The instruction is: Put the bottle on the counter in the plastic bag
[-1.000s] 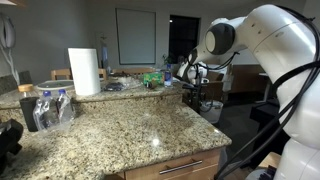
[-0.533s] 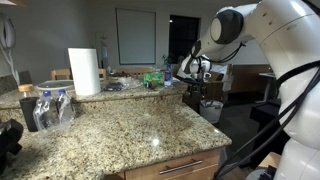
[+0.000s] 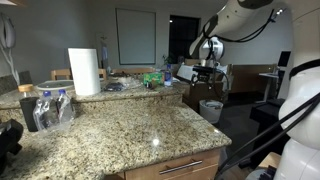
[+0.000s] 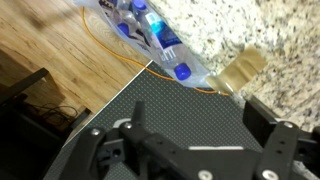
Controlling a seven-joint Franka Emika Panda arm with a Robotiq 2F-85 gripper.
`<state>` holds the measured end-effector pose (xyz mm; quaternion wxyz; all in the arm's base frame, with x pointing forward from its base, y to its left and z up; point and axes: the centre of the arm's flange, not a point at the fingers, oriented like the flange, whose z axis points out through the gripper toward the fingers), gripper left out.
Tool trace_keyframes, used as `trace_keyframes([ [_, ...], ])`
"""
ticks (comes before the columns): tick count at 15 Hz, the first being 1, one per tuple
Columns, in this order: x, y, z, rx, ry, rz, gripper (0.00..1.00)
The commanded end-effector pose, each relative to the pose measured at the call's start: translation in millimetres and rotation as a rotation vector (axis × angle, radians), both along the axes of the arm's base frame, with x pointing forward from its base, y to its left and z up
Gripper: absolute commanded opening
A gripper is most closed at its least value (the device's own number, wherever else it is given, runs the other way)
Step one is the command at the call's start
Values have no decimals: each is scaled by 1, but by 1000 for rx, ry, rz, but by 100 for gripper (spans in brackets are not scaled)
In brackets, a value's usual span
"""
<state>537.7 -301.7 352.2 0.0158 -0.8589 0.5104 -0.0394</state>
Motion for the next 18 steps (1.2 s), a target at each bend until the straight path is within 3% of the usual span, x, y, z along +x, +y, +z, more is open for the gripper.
trace_keyframes([
  [1,-57,47,18,22,60,190,100],
  [6,-88,124,10,-8,178,433,100],
  [13,-112,227,-4,-103,254,770,100],
  [14,-93,213,-5,-77,252,674,100],
  [18,-100,230,-7,-88,261,730,100],
])
